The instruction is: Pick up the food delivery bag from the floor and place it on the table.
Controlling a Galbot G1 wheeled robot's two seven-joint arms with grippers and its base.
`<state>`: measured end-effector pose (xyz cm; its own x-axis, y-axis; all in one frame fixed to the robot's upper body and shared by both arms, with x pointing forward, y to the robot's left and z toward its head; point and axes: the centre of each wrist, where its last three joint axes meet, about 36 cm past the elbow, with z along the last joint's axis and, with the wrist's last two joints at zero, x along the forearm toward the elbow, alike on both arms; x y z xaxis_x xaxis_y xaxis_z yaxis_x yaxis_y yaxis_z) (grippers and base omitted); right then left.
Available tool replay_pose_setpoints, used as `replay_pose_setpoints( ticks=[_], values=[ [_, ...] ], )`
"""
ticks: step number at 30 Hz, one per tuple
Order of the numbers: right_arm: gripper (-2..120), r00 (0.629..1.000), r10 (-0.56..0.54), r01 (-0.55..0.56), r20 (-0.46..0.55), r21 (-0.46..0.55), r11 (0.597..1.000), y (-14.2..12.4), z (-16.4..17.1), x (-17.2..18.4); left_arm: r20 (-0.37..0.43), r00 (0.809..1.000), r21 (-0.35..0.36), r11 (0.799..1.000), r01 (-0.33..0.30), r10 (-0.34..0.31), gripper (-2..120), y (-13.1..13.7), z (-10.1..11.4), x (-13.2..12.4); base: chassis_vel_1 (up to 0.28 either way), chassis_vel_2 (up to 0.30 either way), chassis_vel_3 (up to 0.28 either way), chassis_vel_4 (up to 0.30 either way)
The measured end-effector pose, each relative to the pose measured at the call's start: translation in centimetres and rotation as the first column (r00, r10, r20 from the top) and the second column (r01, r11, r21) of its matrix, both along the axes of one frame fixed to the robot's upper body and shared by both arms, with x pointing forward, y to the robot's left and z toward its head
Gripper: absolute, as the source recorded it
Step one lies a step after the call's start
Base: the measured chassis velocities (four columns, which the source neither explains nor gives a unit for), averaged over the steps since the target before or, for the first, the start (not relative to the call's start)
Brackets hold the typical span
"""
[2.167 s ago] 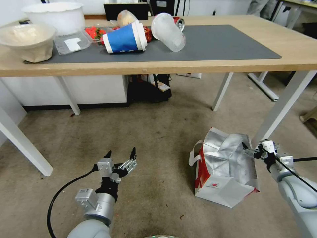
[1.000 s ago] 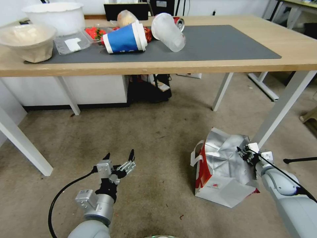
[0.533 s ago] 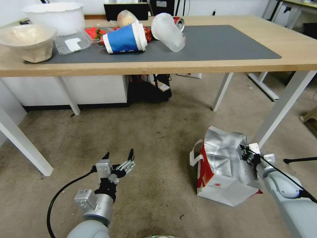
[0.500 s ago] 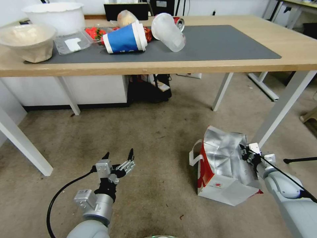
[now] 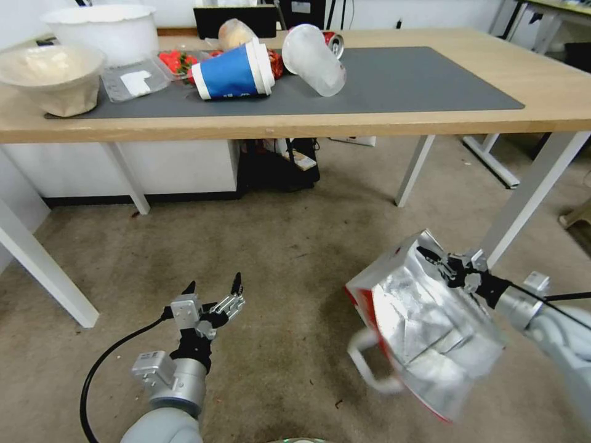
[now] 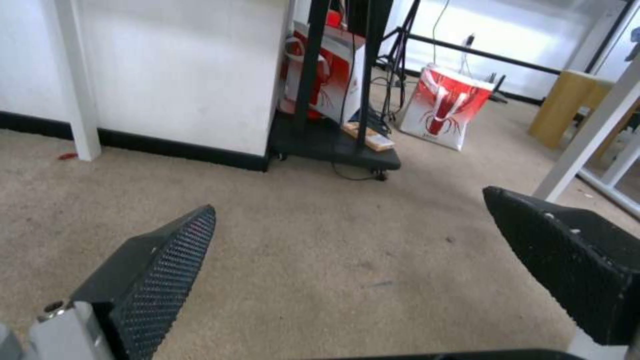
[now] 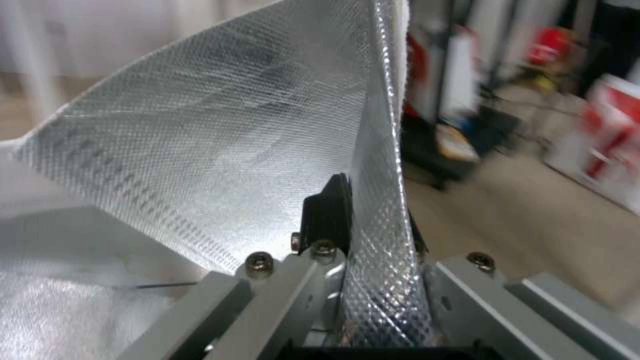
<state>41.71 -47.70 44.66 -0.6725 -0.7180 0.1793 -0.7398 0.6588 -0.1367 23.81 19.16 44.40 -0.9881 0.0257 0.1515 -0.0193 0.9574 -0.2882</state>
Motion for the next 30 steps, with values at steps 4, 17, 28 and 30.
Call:
replay_pose_setpoints(
  ticks=[4,17,28,30],
  values=[
    [0,0.986,0.162,-0.162,-0.027,0.015,0.987,0.4,3.1,0.5,0.001,1.000,-0.003,1.000,-0.012,0.012,100,0.0,0.3,-0.1,0.000,0.000,0.000,0.000],
    [0,0.911,0.402,-0.389,-0.087,0.139,0.911,3.5,7.7,1.2,0.018,0.998,0.000,0.998,-0.059,0.059,100,0.3,1.0,-0.2,0.000,0.000,0.000,0.000],
    [0,0.886,0.449,-0.428,-0.117,0.169,0.888,4.6,7.4,0.7,0.025,0.997,0.009,0.997,-0.072,0.071,100,0.4,1.2,-0.4,0.000,0.000,0.000,0.000],
    [0,0.884,0.453,-0.430,-0.118,0.175,0.885,4.9,7.2,0.6,0.024,0.997,0.013,0.997,-0.073,0.073,100,0.4,1.3,-0.4,0.000,0.000,0.000,0.000]
  ],
)
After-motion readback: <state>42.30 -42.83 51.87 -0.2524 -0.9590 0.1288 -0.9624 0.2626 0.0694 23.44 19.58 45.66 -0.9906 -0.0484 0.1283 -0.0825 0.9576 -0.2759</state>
